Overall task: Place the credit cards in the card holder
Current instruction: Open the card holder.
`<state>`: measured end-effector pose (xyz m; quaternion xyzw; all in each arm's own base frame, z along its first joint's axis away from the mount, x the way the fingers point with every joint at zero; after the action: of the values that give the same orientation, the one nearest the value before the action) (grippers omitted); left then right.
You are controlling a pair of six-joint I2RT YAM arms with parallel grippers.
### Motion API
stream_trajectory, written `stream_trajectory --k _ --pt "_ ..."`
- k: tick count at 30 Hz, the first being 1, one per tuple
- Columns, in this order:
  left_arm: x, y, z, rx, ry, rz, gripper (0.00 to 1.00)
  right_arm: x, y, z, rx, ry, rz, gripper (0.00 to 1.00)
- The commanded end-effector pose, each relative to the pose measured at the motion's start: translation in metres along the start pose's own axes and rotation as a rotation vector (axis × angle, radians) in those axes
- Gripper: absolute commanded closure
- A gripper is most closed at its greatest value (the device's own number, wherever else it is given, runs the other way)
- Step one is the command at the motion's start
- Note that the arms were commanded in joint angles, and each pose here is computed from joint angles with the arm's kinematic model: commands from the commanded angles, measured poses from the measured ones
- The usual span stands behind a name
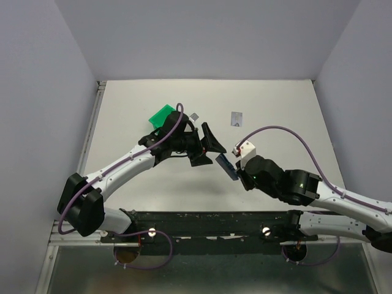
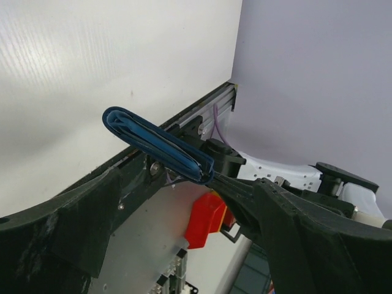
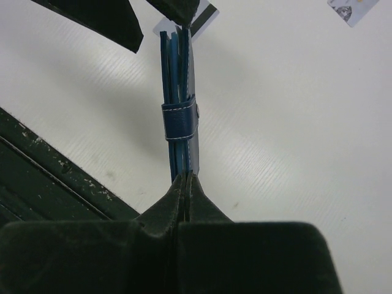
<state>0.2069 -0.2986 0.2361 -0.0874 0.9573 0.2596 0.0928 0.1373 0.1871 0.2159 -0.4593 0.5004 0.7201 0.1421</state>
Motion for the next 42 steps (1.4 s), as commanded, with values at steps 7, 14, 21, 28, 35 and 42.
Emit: stream_trajectory --k 7,14,21,28,35,42 --pt "0.000 0.005 -0.011 0.005 0.189 0.017 0.02 -0.022 0.008 0.001 0.098 0.060 -0.101 1.00" --pt "0.005 -0.004 0.001 -0.006 0.261 0.049 0.05 -0.026 0.011 0.009 0.076 0.090 -0.126 1.00" --pt "0.005 -0.013 0.004 0.004 0.269 0.080 0.11 -0.029 0.012 0.022 0.050 0.142 -0.132 1.00" --pt "0.004 -0.015 0.004 0.010 0.265 0.091 0.38 -0.028 0.012 0.033 0.037 0.162 -0.140 1.00" --pt "0.009 -0.014 0.005 0.038 0.265 0.102 0.99 -0.023 0.007 0.032 0.048 0.151 -0.140 0.98" --pt "0.001 -0.009 0.011 0.043 0.154 -0.009 1.00 -0.022 0.023 0.042 -0.095 0.010 -0.145 0.34"
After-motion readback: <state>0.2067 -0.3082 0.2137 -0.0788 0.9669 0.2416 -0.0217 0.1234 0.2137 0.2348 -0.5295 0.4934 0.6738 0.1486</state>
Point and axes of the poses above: each gripper's point midway between its finger pads, its own y axis back along the fingers, its own z axis along the line the jaws close on, x = y × z, the point moved 4 cm from there along y, back along the fingers, and after that the axes turned 11 degrees about -y, right-handed, at the moved point
